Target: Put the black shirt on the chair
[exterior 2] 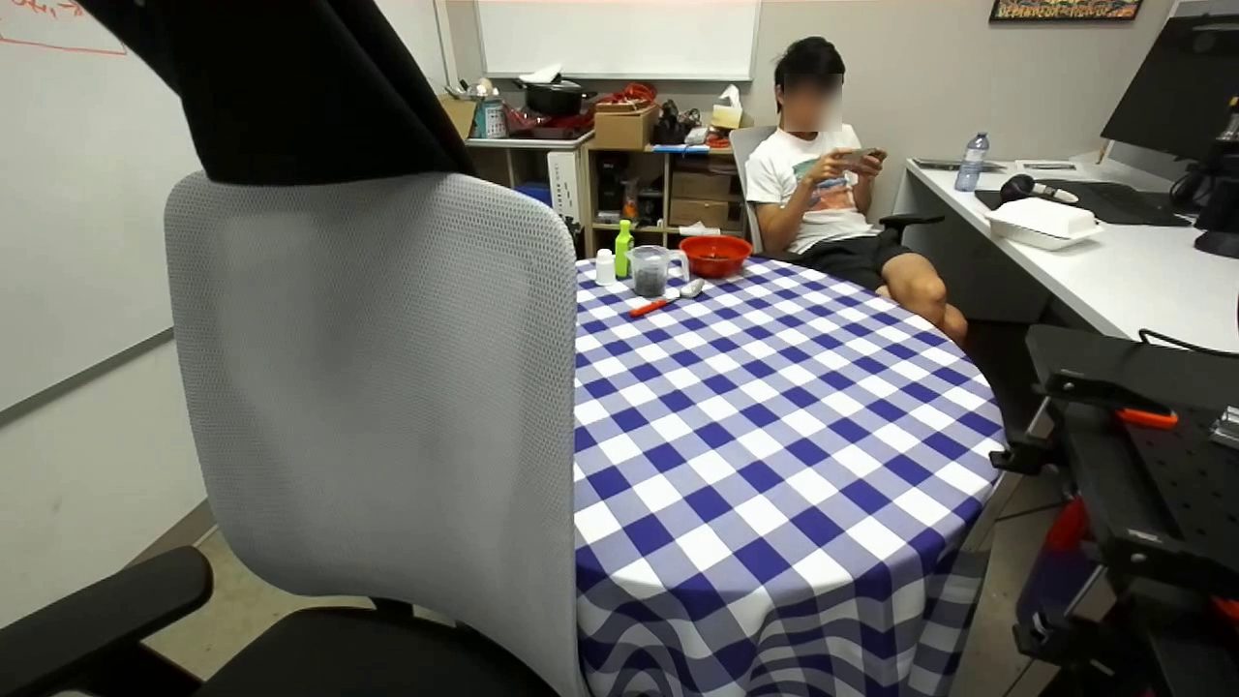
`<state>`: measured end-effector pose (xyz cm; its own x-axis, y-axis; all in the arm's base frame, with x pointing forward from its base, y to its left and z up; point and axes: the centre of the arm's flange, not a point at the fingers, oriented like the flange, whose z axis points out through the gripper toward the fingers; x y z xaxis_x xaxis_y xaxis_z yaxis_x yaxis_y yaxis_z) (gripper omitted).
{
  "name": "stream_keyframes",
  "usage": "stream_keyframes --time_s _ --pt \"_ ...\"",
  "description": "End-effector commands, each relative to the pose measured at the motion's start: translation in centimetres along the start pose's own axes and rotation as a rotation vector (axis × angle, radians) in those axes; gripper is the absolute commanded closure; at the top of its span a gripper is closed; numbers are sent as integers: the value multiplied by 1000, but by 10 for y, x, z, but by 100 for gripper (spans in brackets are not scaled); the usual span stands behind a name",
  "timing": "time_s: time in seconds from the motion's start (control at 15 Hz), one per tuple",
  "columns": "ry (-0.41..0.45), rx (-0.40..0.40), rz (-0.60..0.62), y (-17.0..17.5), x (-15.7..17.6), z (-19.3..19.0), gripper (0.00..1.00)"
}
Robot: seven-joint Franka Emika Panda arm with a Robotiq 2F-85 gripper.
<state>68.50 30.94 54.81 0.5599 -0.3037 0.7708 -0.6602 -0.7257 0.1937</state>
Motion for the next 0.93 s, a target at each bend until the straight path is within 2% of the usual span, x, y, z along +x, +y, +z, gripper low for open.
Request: stream_keyframes --time_s 0.0,0.13,0.2,0.27,0.33,0.6,0.87 --pt "-80 60 -175 -60 -28 13 99" --pt "-143 66 -277 -84 -68 38 99" --pt "-155 47 -340 -91 -87 52 71" --pt "-176 35 -396 -98 -99 64 70" --pt "-195 27 -444 -99 -109 75 63" --pt "-237 20 -550 -102 -119 98 34" --pt "-269 67 -637 -95 -110 95 4"
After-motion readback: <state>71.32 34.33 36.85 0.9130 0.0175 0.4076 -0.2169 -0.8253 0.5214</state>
